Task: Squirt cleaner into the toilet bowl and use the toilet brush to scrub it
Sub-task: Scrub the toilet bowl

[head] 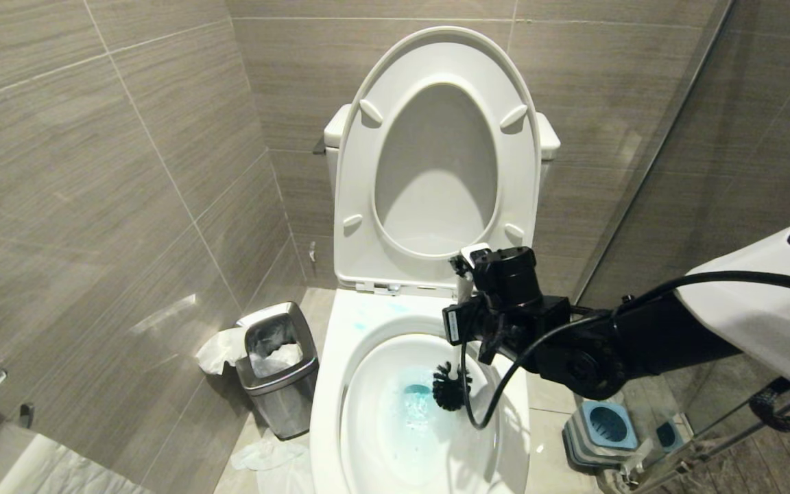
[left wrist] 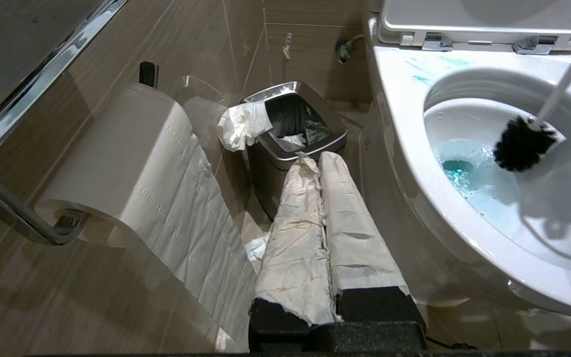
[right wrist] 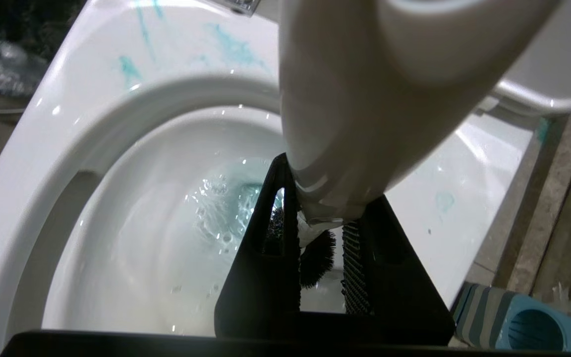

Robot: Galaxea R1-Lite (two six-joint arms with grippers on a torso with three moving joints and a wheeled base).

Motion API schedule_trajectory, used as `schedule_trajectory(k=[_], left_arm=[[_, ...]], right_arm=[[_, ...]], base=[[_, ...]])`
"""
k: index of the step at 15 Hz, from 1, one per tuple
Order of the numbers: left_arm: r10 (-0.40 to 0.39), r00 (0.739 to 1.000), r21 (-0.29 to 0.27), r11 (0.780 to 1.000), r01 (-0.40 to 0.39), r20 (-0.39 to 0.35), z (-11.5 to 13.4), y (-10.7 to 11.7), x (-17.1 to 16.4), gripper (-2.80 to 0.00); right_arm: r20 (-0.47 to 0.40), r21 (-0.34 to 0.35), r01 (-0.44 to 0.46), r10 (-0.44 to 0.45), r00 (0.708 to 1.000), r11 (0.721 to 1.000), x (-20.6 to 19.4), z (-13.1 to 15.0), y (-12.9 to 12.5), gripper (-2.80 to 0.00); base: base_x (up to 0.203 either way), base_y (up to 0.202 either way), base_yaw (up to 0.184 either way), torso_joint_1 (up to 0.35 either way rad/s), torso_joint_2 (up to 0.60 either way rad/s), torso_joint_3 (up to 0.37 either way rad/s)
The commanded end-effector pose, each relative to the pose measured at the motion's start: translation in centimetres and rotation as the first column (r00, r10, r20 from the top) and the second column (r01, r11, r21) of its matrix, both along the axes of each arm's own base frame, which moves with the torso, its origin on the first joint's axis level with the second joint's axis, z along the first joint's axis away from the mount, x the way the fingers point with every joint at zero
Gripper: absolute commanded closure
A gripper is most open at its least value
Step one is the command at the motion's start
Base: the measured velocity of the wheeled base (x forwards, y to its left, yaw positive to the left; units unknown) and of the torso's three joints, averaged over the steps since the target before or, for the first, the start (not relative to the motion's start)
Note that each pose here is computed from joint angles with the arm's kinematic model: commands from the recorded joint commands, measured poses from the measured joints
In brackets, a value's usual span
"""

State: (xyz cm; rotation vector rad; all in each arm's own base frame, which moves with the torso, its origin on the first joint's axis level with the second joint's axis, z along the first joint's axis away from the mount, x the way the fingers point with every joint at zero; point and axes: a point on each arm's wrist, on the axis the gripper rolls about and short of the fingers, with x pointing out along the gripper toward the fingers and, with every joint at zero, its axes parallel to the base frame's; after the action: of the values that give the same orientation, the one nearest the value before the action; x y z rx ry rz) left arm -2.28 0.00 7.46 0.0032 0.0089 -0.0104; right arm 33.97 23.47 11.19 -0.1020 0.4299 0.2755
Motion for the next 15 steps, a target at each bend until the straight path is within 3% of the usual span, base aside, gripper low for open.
schedule_trajectory(k=[1, 8, 15], left_arm=[[-0.001, 1.000, 0.000, 1.000, 0.001, -0.003, -0.1, 0.0, 0.0, 0.00], [0.000, 1.000, 0.000, 1.000, 0.000, -0.005, -0.1, 0.0, 0.0, 0.00], [0.000, 1.000, 0.000, 1.000, 0.000, -0.003, 0.0, 0.0, 0.0, 0.00]], right_arm=[[0.000, 0.020, -0.037, 0.037, 0.999, 0.999, -2.7, 1.9, -1.3, 0.00], [-0.104, 0.116, -0.176, 0.188, 0.977, 0.978, -9.1, 3.4, 1.7, 0.00], [-0.056, 0.145, -0.159, 0.168, 0.984, 0.977, -5.1, 2.2, 6.6, 0.00]], base=[[0.000, 0.000, 0.000, 0.000, 0.00, 0.000], [0.000, 0.000, 0.000, 0.000, 0.00, 0.000], [0.000, 0.000, 0.000, 0.000, 0.00, 0.000]])
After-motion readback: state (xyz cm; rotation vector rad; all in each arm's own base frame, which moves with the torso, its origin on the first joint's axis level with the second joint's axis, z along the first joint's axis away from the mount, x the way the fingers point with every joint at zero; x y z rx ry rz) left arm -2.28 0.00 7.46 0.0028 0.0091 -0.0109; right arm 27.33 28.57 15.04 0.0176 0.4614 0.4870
